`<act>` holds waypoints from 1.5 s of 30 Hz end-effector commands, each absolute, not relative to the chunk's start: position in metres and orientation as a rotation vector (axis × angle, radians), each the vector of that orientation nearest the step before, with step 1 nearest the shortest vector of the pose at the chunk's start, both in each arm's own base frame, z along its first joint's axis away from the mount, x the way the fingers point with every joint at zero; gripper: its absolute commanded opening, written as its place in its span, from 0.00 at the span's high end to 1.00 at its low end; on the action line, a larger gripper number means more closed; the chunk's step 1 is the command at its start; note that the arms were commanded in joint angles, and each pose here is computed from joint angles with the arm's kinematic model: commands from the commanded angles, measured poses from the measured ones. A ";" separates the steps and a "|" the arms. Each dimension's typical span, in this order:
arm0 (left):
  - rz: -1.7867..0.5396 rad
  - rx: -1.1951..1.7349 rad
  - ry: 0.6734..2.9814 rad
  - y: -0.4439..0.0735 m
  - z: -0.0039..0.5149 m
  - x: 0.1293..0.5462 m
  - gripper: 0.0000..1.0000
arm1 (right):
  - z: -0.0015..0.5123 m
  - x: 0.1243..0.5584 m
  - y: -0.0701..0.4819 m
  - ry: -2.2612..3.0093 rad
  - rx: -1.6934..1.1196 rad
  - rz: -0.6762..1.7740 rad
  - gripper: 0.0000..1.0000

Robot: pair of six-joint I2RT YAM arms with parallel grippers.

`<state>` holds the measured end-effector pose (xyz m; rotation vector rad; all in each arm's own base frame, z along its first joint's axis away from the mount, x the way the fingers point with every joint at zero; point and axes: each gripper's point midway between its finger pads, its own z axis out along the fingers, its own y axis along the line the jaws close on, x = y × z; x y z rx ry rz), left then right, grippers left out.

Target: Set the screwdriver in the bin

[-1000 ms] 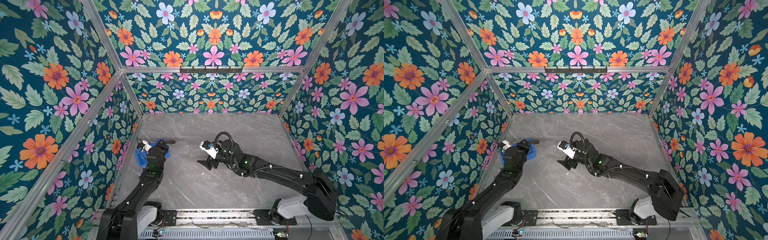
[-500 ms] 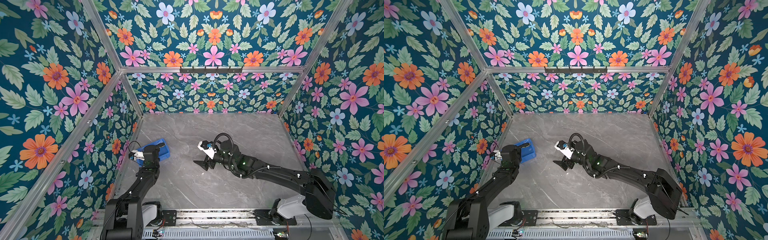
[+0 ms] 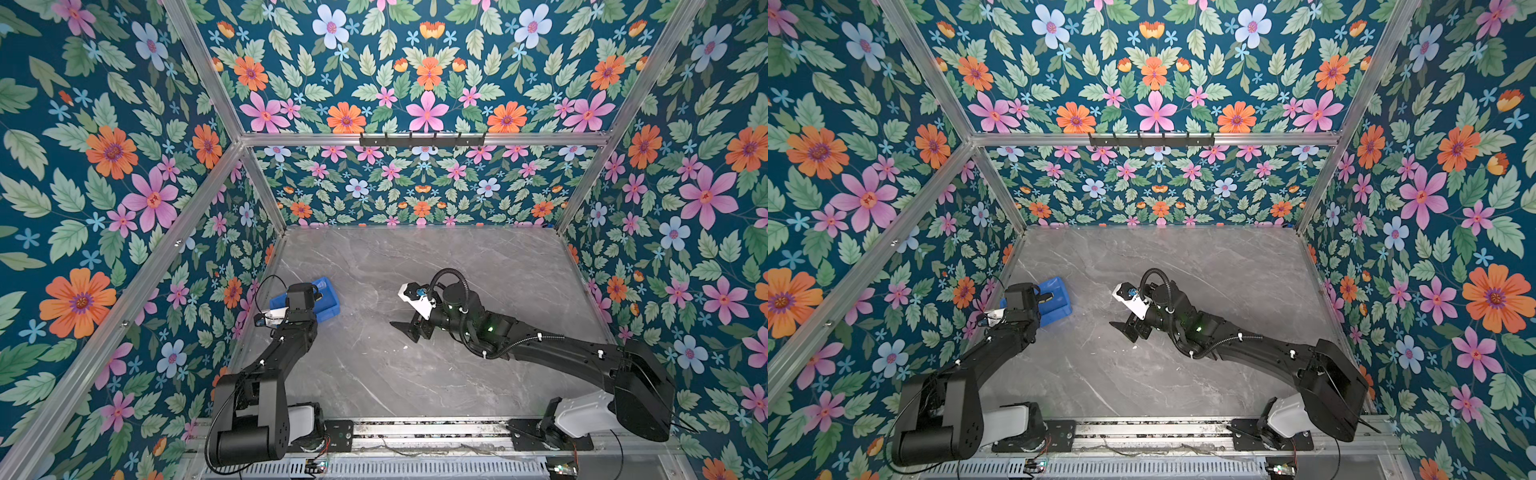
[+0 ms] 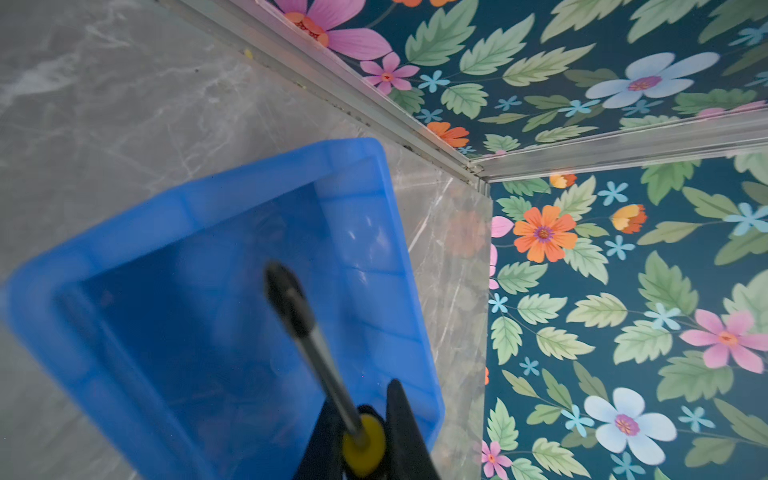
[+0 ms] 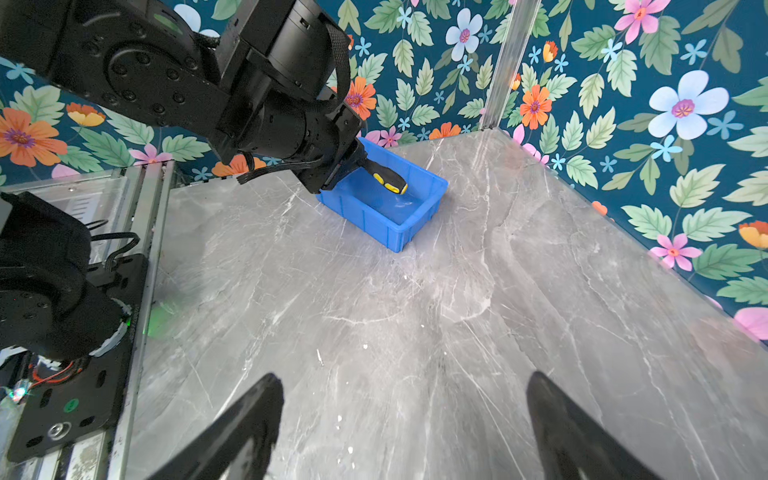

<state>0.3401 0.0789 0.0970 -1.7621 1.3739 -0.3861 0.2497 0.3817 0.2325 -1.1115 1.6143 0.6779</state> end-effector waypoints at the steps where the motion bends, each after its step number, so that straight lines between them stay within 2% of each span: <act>1: -0.362 -1.803 1.379 0.080 0.088 0.336 0.94 | 0.238 0.252 0.381 1.595 -1.097 0.669 0.09; 11: -0.417 -1.816 1.400 0.074 0.079 0.346 0.92 | 0.234 0.254 0.381 1.602 -1.100 0.646 0.09; 14: -0.422 -1.816 1.396 0.074 0.081 0.346 0.88 | 0.234 0.255 0.381 1.598 -1.103 0.637 0.09; 24: -0.456 -1.804 1.379 0.073 0.095 0.346 0.46 | 0.236 0.258 0.383 1.586 -1.096 0.636 0.09; 32: -0.370 -1.677 1.371 0.085 0.124 0.337 0.23 | 0.249 0.270 0.372 1.577 -0.968 0.624 0.07; 42: -0.048 -1.004 1.485 0.096 0.203 0.338 0.01 | 0.256 0.315 0.299 1.652 -0.680 0.573 0.05; 45: 0.037 -0.775 1.529 0.087 0.213 0.337 0.00 | 0.251 0.328 0.271 1.686 -0.595 0.537 0.05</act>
